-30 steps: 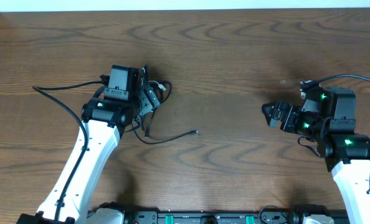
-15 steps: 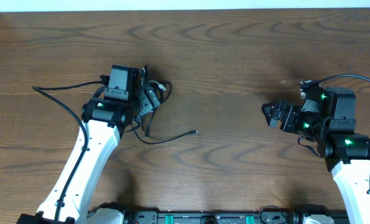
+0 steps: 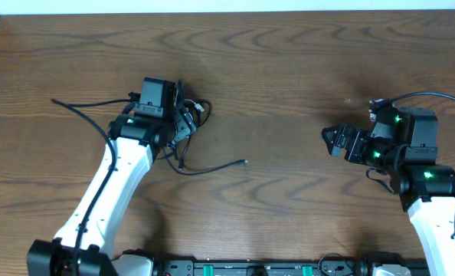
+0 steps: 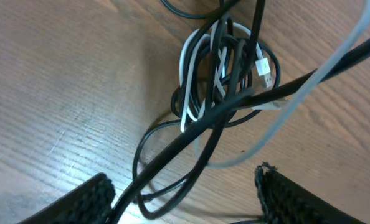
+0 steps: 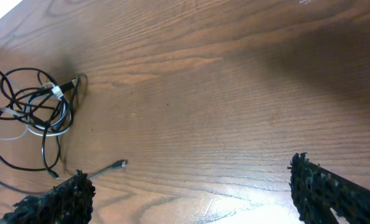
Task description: Untangle cables
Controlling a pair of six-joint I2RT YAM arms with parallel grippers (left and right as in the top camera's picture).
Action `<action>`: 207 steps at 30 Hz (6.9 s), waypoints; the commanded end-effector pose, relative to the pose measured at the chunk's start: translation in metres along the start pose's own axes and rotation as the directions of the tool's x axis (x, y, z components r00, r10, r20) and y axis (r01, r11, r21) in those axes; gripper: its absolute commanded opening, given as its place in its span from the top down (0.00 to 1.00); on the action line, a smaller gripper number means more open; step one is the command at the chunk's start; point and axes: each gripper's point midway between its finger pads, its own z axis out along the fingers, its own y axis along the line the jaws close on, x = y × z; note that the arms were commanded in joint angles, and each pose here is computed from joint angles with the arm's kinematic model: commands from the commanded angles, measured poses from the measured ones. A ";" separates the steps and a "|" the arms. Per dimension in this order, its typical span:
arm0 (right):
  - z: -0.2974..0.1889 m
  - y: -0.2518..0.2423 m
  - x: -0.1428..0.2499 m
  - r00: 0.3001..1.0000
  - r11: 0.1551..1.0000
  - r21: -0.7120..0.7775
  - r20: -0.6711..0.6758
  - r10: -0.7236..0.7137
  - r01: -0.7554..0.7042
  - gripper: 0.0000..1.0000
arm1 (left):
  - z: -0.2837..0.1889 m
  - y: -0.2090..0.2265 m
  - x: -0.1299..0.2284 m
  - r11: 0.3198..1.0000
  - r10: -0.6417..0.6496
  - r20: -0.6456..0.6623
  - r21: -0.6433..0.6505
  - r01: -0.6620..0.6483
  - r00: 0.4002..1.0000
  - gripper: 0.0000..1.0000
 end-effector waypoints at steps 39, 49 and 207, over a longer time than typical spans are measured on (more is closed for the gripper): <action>-0.005 0.009 -0.009 1.000 1.000 -0.017 0.021 -0.013 0.013 0.01 | 0.002 -0.009 0.001 0.999 0.008 -0.013 0.039 -0.007 1.000 0.75; -0.004 0.008 -0.006 1.000 1.000 -0.013 0.010 -0.008 0.009 0.01 | 0.002 -0.008 0.002 0.999 0.008 -0.015 0.037 -0.007 1.000 0.75; -0.004 0.007 -0.002 1.000 1.000 -0.008 -0.005 -0.003 0.003 0.01 | 0.002 -0.005 0.005 1.000 0.009 -0.030 0.025 -0.008 1.000 0.75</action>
